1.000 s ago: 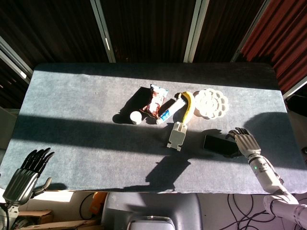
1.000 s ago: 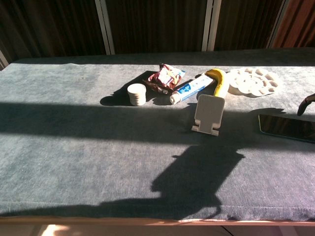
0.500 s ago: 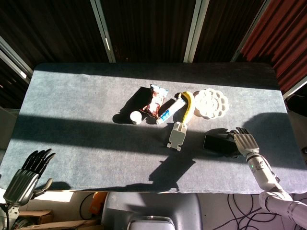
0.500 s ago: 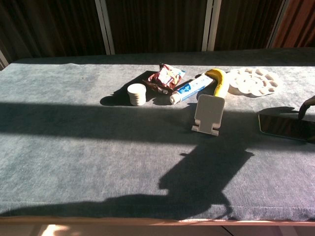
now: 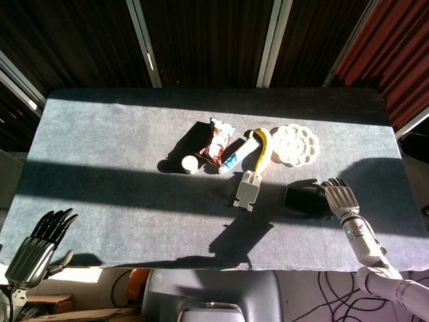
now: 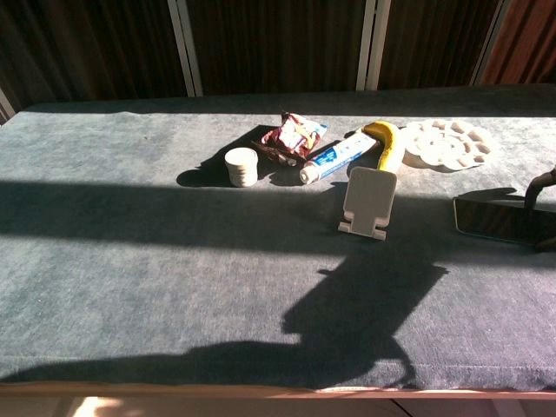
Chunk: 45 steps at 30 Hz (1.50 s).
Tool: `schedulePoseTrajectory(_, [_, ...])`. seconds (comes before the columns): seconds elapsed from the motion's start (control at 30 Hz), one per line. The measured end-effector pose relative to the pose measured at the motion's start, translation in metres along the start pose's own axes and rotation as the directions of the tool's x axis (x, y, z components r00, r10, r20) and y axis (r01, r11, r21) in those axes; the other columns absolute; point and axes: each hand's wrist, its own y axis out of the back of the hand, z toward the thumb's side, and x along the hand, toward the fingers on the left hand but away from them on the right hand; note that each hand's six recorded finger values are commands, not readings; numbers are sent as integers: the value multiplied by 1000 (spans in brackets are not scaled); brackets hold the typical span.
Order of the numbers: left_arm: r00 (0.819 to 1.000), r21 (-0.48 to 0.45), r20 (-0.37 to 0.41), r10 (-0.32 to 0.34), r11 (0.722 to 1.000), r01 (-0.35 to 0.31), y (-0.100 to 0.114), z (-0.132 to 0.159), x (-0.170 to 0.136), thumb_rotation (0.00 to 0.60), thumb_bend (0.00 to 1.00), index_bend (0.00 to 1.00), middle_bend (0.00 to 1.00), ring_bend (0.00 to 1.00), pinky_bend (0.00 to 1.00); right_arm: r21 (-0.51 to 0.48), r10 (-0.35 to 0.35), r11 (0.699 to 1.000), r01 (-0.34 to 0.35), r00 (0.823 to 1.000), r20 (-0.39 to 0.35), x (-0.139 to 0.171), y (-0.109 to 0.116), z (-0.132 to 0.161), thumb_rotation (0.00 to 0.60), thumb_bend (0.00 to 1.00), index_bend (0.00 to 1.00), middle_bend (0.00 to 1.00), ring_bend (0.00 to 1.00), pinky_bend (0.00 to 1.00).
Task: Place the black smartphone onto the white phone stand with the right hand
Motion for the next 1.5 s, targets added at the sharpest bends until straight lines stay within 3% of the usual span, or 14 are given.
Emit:
schedulePoseTrajectory(0.3, [1000,-6,4,4,1000,-4,1,0,-1,600,401,0,0,0,0,65,-55,996,55,998,7,4,3,2,600,269,798,534,292,198])
schedulePoseTrajectory(0.73, [1000,-11,9,6,1000,-6,2,0,-3,600,400,0,0,0,0,178,-87,981,82,996,19,9,-3,7,600,311,933,642,407,247])
schedulePoseTrajectory(1.07, [1000,-17,10,6,1000,-6,2,0,-3,600,401,0,0,0,0,316,-149,940,128,988,43,6,-8,9,600,319,940,647,414,248])
schedulePoseTrajectory(1.5, [1000,-21,11,9,1000,-9,3,0,-4,600,401,0,0,0,0,402,-261,887,226,965,33,13,20,2,600,321,940,647,414,249])
